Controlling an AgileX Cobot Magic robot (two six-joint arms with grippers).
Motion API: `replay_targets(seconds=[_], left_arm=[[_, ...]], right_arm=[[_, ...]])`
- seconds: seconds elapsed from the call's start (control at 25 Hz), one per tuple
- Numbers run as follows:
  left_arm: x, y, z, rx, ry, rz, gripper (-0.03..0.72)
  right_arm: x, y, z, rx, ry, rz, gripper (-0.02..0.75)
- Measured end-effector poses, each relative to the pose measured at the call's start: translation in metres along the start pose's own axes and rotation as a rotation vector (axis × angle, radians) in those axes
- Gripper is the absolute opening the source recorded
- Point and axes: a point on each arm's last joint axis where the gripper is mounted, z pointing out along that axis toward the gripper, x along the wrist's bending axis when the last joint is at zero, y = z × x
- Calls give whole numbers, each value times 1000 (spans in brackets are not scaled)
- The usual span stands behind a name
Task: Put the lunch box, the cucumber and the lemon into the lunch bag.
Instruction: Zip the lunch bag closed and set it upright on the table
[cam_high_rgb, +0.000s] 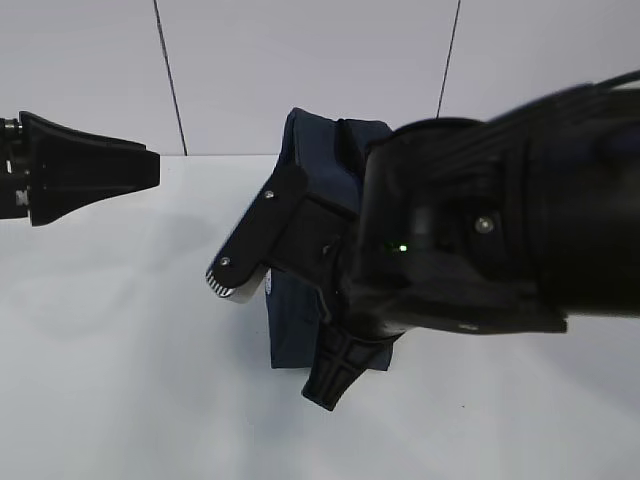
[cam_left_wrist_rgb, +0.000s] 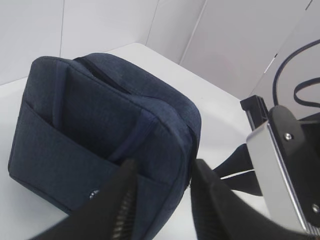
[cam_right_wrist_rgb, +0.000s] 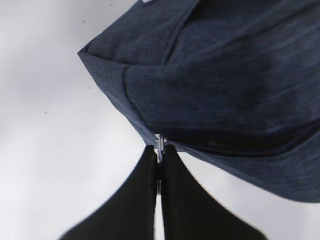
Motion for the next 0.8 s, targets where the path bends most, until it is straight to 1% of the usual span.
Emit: replay_targets(seconds=[0.16, 0.28, 0.36, 0.48, 0.56, 0.8], left_arm=[[0, 0, 0, 0, -2, 0, 263], [0, 0, 0, -1, -4, 0, 260], [0, 0, 0, 0, -3, 0, 260], [-1, 0, 0, -1, -7, 0, 259], [-1, 0, 0, -1, -7, 0, 259], [-1, 0, 0, -1, -7, 0, 258]], right_arm=[[-5, 9, -8, -19, 28, -91, 8], [-9, 13, -11, -29, 67, -148, 8], [-12, 14, -11, -32, 111, -185, 8], [-12, 19, -16, -60, 191, -243, 8], [-12, 23, -20, -88, 229, -270, 8], [-18, 38, -26, -150, 266, -297, 8]])
